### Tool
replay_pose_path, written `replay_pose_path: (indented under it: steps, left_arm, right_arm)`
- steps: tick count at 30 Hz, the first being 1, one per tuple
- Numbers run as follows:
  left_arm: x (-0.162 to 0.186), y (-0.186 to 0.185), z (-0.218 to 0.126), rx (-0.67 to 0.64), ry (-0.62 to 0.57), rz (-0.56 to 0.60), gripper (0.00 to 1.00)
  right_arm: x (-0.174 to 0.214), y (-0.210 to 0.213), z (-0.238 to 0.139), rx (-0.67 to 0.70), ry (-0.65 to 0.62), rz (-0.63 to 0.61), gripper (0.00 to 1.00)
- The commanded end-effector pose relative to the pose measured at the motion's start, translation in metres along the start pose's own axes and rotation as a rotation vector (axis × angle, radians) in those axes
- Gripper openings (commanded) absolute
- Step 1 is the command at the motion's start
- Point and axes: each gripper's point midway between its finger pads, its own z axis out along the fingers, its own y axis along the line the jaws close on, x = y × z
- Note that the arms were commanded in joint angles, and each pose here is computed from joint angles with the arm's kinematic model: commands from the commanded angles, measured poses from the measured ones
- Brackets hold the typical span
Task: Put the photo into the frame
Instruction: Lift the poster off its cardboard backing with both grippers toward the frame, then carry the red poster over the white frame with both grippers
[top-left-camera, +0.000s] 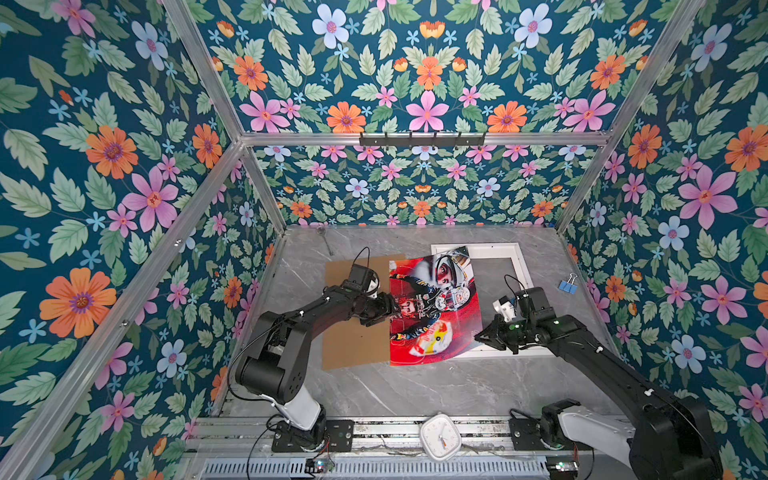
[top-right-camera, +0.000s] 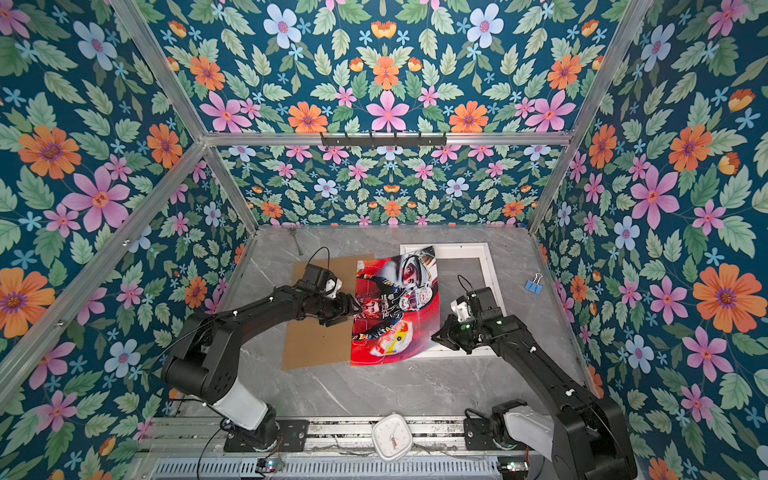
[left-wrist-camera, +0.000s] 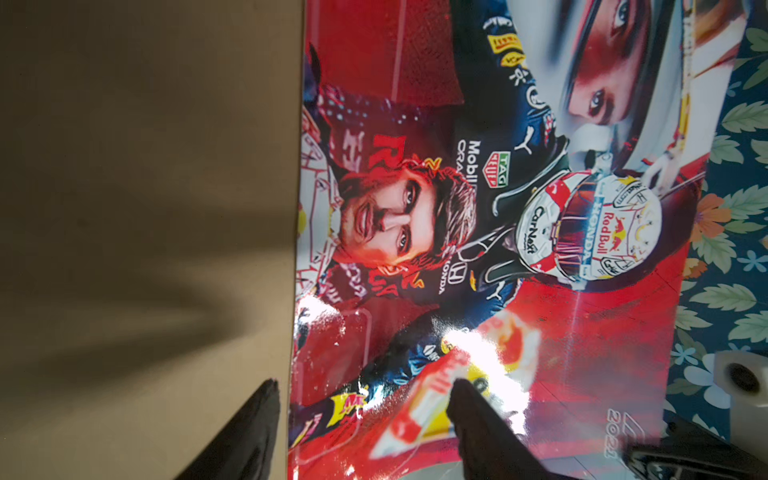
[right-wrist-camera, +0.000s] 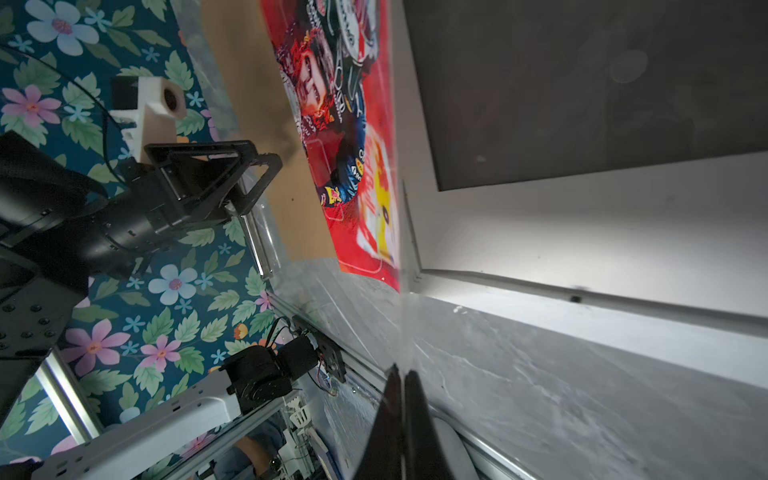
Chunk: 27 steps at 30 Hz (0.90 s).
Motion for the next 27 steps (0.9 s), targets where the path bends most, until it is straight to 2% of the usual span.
replay_pose_path:
  steps: [1,13,22,27]
  left_arm:
    - [0.000,-0.003,0.006,0.020,0.010,-0.007,0.68]
    - [0.014,-0.002,0.020,0.025,0.049,-0.018,0.68]
    - [0.033,-0.012,0.031,0.062,0.093,-0.018,0.68]
    - [0.040,-0.022,0.038,0.098,0.103,-0.020,0.68]
  right_arm:
    - [0.002,-0.016,-0.003,0.062,0.008,-0.016,0.00]
    - [-0.020,-0.041,-0.014,0.186,-0.086,-0.019,0.00]
    - [-0.034,-0.054,-0.021,0.262,-0.132,-0.070,0.00]
    - [-0.040,-0.066,-0.025,0.263,-0.151,-0.021,0.00]
